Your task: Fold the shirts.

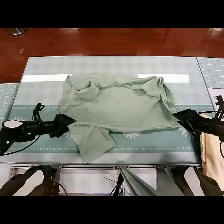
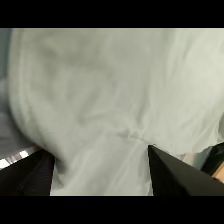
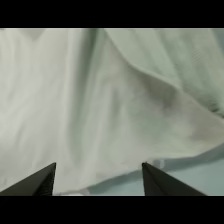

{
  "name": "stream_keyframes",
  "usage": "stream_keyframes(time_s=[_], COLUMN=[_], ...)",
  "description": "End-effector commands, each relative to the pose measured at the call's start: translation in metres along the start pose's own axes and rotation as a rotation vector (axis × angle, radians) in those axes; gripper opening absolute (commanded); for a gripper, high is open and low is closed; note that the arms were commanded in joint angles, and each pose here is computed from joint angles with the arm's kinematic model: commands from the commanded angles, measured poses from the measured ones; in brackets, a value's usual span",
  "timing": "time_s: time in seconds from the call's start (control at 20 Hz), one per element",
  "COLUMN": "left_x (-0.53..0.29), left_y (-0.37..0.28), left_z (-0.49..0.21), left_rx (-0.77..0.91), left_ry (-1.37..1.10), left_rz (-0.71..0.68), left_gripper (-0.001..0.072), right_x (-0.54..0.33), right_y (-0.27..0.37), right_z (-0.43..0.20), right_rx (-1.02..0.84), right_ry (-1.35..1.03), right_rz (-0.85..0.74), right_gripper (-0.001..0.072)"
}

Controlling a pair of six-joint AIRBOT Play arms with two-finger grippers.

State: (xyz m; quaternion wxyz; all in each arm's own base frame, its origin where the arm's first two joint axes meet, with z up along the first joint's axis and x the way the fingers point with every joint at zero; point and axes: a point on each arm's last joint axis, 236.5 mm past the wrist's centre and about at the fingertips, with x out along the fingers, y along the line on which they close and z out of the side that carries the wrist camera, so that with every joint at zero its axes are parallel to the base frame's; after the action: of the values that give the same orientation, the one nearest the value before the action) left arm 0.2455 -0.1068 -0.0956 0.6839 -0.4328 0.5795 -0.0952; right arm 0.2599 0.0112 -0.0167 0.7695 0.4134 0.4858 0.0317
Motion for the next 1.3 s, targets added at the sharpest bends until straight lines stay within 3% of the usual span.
stream_keyframes(time_s=[0.0,0.05,0.1,0.35,0.75,1.05,1.1,1.2,1.25], left_x=[0.018,0.021,0.021,0.013,0.013,0.013,0.013,0.013,0.013], left_y=[-0.005,-0.008,-0.011,-0.033,-0.037,-0.037,-0.037,-0.038,-0.038], left_z=[0.001,-0.002,-0.002,0.007,0.003,0.003,0.003,0.003,0.003], left_rx=[0.074,0.09,0.107,0.173,0.178,0.178,0.178,0.175,0.175], left_ry=[-0.035,-0.023,-0.019,-0.016,0.004,0.004,0.004,0.004,0.004], left_rz=[0.024,0.024,0.019,-0.022,-0.035,-0.035,-0.035,-0.035,-0.035], left_gripper=[0.0355,0.0046,0.0023,0.0024,0.0024,0.0024,0.0024,0.0024,0.0024], right_x=[-0.007,-0.009,-0.01,0.0,0.035,0.053,0.059,0.069,0.072], right_y=[-0.033,-0.048,-0.06,-0.082,-0.08,-0.068,-0.066,-0.062,-0.059], right_z=[0.015,0.012,0.002,-0.038,-0.009,0.01,0.007,-0.003,-0.004], right_rx=[0.078,0.103,0.122,0.173,0.262,0.183,0.17,0.144,0.117], right_ry=[-0.073,-0.057,-0.01,0.207,0.168,0.215,0.239,0.28,0.284], right_rz=[-0.114,-0.163,-0.2,-0.243,-0.123,-0.125,-0.126,-0.131,-0.131], right_gripper=[0.0625,0.0625,0.0625,0.0625,0.0625,0.0623,0.0574,0.0308,0.005])
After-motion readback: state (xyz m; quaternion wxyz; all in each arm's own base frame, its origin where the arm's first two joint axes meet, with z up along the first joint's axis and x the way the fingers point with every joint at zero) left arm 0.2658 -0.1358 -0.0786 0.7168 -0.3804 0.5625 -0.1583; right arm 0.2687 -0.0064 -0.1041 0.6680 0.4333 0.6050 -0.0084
